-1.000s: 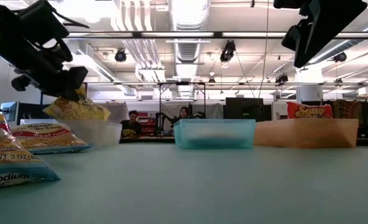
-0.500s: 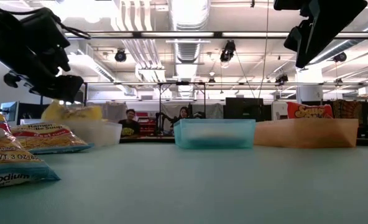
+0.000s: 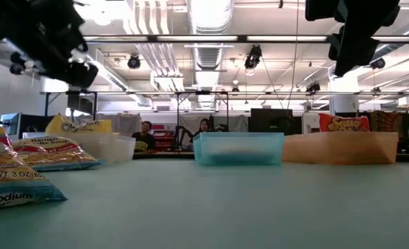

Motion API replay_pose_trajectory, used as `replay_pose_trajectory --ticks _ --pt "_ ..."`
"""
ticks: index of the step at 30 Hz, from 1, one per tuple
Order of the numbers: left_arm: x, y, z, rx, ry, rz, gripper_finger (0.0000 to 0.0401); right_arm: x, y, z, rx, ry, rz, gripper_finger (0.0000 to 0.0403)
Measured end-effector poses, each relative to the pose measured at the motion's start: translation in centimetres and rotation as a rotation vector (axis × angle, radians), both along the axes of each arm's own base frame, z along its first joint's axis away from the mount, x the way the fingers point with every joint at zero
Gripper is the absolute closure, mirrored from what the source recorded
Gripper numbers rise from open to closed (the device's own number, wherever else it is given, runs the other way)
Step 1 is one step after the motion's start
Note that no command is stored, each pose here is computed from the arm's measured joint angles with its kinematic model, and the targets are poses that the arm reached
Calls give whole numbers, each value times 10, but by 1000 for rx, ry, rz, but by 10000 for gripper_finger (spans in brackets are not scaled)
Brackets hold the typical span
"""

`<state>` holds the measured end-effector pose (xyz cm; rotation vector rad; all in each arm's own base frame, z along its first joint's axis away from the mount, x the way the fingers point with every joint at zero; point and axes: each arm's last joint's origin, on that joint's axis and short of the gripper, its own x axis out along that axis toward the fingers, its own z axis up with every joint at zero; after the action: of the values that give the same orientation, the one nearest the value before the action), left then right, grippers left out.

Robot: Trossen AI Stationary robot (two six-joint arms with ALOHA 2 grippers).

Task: Sort Maruchan noodles
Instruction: Put the blue noodle pack into the green bin

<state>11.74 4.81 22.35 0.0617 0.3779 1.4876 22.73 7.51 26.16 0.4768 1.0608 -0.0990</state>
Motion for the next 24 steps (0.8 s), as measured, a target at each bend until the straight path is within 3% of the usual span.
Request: replay_pose_trajectory --ticks 2,5,11,21,24 --pt "3 0 17 -6 -60 -16 241 -1 3 0 45 16 -19 250" --pt "10 -1 34 -120 -162 -143 241 -3 10 -3 96 43 -54 250" --pt "28 -5 33 -315 -249 -392 241 -10 31 -16 154 102 -101 250" --pt "60 -13 10 -342 -367 -597 241 -19 77 -22 302 139 -85 250" --pt "69 -14 5 -332 -391 -634 241 -25 90 -29 336 234 -66 250"
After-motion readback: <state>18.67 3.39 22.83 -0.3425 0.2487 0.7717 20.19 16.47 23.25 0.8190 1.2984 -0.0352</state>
